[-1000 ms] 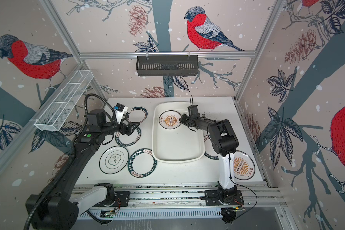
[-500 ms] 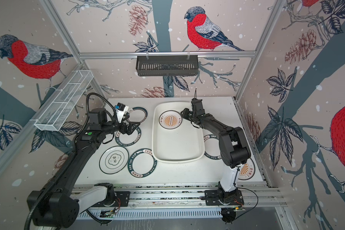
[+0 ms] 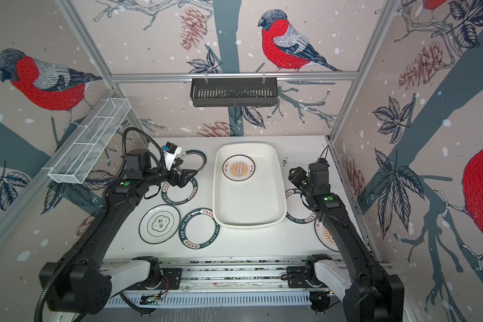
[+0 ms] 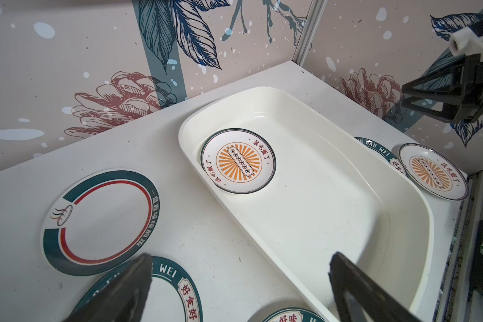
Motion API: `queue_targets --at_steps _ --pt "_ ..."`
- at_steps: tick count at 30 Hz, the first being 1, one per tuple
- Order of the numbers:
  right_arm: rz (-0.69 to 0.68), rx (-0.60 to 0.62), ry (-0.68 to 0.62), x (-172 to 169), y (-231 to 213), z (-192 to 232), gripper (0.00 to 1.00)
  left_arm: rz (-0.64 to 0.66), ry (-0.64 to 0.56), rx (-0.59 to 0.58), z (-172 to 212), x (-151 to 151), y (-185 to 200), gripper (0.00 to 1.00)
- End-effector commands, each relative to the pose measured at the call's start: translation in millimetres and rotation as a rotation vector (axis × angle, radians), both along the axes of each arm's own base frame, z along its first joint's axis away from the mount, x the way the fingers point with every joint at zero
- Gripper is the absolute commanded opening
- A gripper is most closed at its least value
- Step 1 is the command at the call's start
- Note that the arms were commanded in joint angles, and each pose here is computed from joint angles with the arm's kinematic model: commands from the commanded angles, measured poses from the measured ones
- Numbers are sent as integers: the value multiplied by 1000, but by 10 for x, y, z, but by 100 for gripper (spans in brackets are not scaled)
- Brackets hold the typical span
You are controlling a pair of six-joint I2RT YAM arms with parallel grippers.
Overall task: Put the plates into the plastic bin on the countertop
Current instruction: 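Withdraw the right gripper from the bin toward the green-rimmed plate nearer the robot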
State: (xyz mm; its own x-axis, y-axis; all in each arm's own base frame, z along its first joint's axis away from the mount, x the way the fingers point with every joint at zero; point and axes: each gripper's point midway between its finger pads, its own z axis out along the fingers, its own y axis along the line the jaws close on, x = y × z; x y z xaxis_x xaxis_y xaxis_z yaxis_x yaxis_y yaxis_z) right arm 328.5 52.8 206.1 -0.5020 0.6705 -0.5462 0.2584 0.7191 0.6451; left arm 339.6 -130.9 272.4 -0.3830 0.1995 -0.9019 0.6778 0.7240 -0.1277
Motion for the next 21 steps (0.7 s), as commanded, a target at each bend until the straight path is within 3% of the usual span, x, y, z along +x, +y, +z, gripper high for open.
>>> queue_targets --at_steps 1,10,21 --pt "-99 -21 138 -293 -229 -290 59 -51 -26 -6 54 -28 -70 98" --pt "-67 -28 404 -705 -333 -767 61 -73 -10 6 -20 -15 -106 98" --pt "-14 21 594 -1100 -245 -1366 62 -85 -20 51 -93 -74 -110 98"
